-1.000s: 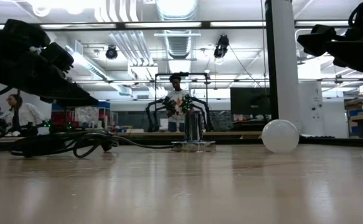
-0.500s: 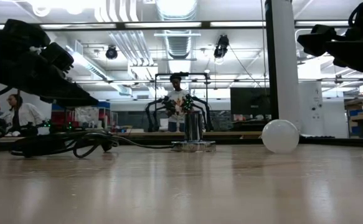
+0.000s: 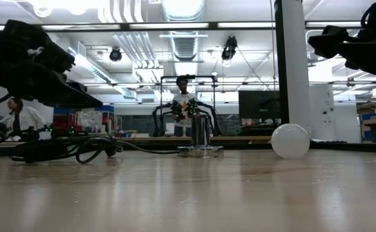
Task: Screw lightbulb
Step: Insert the white lightbulb into the metal lamp
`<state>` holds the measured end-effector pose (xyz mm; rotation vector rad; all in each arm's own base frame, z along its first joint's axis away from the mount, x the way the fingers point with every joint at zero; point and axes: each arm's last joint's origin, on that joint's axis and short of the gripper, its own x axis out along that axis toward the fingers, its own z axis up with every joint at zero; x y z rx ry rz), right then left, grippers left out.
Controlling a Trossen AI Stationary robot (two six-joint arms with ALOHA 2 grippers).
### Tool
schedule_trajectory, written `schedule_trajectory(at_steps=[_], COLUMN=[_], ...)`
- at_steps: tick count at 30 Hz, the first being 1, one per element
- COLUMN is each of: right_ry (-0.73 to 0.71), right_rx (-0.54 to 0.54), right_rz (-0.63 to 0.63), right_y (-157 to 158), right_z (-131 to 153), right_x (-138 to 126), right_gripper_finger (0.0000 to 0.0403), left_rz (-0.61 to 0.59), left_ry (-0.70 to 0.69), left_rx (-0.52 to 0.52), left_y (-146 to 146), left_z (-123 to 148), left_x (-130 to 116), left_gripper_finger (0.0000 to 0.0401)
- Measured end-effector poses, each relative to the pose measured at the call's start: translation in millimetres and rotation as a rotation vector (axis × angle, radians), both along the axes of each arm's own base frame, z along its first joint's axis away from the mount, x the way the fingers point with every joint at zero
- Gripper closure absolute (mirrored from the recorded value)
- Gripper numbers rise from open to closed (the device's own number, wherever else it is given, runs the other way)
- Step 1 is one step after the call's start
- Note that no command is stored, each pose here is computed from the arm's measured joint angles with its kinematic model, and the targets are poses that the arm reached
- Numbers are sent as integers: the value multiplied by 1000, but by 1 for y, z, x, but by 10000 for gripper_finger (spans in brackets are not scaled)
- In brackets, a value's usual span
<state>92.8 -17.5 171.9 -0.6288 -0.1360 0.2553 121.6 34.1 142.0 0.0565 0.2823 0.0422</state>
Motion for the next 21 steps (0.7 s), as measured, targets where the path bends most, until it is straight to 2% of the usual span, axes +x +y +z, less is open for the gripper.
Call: schedule_trajectory(at_steps=[2,5,6,7,11,12,15,16,21], right_ry=[0,0,0,-1,-79,-85,-43,-48,-57], right_rx=[0,0,0,0,40,90,381,445,626], right_rz=[0,0,0,0,11,21,68,63,4], right_y=[0,0,0,0,1,1,1,1,-2], right_z=[0,0,0,0,10,12,17,19,22], right_x=[0,0,0,0,-1,-2,-3,-3,-3], right_gripper_finger=[90,87,87,87,94,96,101,102,98], left_rz=[19,85,100,108,93,85,58,50,7], left_ry=[-54,-165,-198,-236,-350,-376,-472,-499,-642], left_rx=[-64,-372,-445,-469,-465,-459,-429,-418,-382], left_y=[0,1,1,2,2,2,2,1,0], left_z=[5,14,17,21,32,34,44,47,61], left_x=[1,3,3,4,4,4,2,2,-2], left_gripper_finger=[163,163,163,163,163,163,163,163,163])
